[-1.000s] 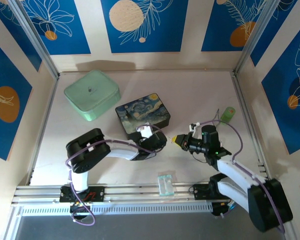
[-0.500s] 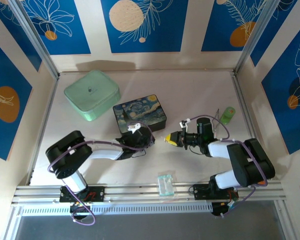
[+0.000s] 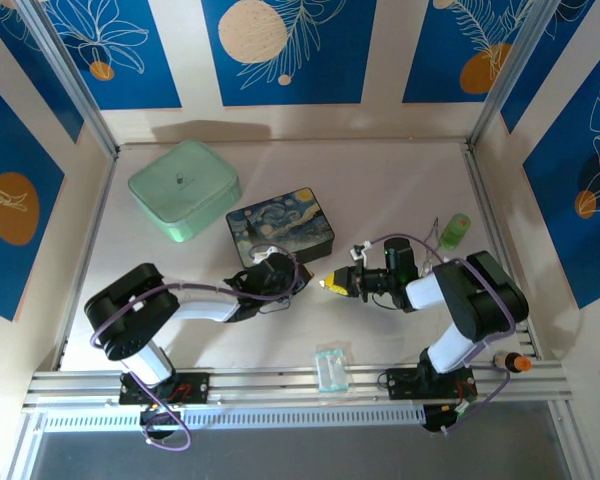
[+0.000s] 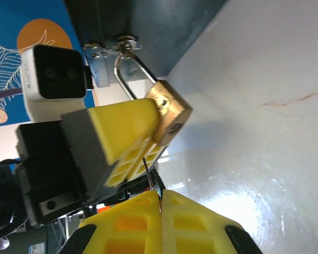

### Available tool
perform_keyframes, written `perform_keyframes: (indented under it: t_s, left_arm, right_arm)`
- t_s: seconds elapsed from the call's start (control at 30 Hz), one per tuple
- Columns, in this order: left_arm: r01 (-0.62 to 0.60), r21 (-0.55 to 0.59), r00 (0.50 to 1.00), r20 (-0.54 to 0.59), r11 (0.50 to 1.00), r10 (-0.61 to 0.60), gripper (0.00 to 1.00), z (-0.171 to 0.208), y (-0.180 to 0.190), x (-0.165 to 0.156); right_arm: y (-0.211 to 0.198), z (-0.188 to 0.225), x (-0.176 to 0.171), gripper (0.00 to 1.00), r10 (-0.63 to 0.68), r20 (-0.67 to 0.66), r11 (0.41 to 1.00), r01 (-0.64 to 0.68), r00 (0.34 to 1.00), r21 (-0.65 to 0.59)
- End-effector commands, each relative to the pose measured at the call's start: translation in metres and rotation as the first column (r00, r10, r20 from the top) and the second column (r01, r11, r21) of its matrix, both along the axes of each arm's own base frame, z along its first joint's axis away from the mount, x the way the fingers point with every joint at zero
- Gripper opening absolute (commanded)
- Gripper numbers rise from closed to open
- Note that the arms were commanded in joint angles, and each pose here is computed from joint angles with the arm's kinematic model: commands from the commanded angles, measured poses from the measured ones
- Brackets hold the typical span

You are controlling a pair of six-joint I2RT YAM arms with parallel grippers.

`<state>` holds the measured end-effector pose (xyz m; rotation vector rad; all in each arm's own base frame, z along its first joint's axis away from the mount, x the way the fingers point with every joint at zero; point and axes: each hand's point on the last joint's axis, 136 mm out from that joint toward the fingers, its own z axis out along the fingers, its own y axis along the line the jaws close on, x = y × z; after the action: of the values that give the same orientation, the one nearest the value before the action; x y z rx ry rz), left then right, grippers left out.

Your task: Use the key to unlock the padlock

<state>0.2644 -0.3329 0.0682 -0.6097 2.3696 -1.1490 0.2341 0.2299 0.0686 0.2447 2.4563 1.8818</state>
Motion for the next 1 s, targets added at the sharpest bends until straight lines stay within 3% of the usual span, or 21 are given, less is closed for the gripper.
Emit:
perform_keyframes:
  t_s: [0.0,0.97]
  left_arm:
    - [-0.011,-0.159,1.0,0.019,0.987,0.014,0.0,0.032,-0.01,0.004]
    - [0.006,-0.234,1.0,0.03,0.972,0.001,0.0,0.034,-0.015,0.001]
  right_arm:
    - [0.004,0.009,0.002,0.0,0.022,0.025,0.998,-0.023,0.999,0.06]
    - [0.001,0.003,0.01,0.0,-0.001,-0.011,0.996,0.002,1.0,0.088]
